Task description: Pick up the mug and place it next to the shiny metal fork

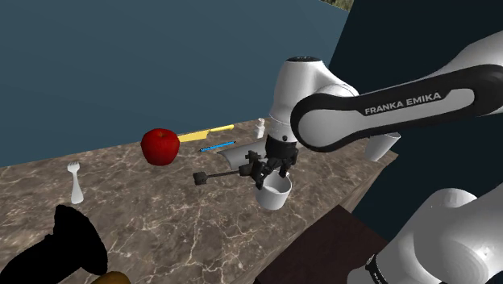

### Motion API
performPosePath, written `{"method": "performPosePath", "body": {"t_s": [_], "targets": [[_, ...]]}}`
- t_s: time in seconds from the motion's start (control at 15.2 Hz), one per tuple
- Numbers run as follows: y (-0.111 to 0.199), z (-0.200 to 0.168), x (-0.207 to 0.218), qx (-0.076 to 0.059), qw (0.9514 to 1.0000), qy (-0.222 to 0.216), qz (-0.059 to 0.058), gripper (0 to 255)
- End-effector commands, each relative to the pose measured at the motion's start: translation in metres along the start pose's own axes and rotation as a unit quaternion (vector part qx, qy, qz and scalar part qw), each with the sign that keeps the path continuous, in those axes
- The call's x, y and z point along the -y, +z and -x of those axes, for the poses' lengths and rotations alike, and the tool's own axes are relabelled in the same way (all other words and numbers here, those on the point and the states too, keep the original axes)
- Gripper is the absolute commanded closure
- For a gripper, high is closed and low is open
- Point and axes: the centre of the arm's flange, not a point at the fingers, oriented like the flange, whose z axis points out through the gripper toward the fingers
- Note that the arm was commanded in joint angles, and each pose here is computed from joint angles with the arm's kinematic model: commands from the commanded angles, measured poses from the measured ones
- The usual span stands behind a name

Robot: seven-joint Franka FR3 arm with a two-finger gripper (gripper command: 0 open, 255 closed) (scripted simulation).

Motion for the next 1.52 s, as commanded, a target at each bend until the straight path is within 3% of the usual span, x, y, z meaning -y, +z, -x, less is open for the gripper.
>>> {"method": "performPosePath", "body": {"t_s": [0.0,0.46,0.99,1.06,1.45], "targets": [[0.012,-0.008,0.013,-0.006,1.0000,0.003,0.001,0],[0.052,-0.008,0.013,-0.006,1.0000,0.003,0.001,0],[0.052,-0.008,0.013,-0.006,1.0000,0.003,0.001,0],[0.052,-0.008,0.013,-0.006,1.0000,0.003,0.001,255],[0.052,-0.008,0.013,-0.006,1.0000,0.003,0.001,255]]}}
